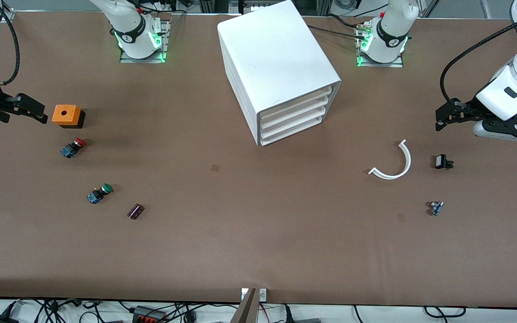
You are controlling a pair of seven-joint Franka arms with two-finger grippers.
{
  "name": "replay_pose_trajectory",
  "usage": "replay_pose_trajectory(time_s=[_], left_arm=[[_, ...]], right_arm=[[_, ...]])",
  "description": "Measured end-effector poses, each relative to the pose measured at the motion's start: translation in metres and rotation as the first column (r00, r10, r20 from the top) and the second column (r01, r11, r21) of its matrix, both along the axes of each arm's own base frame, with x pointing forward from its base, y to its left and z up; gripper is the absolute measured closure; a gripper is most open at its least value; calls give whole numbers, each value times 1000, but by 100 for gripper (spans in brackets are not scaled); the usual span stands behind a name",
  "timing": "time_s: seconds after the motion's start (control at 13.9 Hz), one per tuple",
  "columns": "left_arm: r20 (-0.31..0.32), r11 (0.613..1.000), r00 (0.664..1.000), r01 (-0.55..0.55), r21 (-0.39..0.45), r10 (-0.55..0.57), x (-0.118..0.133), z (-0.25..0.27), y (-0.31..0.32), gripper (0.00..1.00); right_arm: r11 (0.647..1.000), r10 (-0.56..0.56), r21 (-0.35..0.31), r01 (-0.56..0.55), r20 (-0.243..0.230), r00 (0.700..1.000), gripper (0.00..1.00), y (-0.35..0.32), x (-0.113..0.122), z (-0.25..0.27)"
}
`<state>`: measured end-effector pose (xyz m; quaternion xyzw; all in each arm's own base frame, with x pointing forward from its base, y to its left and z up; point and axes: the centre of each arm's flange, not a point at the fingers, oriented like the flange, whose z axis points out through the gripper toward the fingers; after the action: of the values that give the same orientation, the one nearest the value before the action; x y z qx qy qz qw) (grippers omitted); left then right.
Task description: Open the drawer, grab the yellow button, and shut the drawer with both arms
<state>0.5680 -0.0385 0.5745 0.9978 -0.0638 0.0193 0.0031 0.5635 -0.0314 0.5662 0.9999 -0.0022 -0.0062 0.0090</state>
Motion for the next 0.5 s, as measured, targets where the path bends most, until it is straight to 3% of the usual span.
replay_pose_trajectory(time_s=[0.14, 0.29, 0.5], left_arm=[[-19, 1000, 1000, 8, 0, -8, -2, -3, -4, 0], [-89, 1000, 996, 19, 2, -19, -6, -14, -10, 0], [-197, 998, 979, 61, -2, -60, -13, -34, -33, 0]], right_arm=[[1000, 6, 2, -6, -25, 1000, 0, 3, 5, -14], [999, 40, 4, -39, -44, 998, 0, 22, 11, -27], [991, 131, 3, -131, -24, 991, 0, 78, 20, -38]])
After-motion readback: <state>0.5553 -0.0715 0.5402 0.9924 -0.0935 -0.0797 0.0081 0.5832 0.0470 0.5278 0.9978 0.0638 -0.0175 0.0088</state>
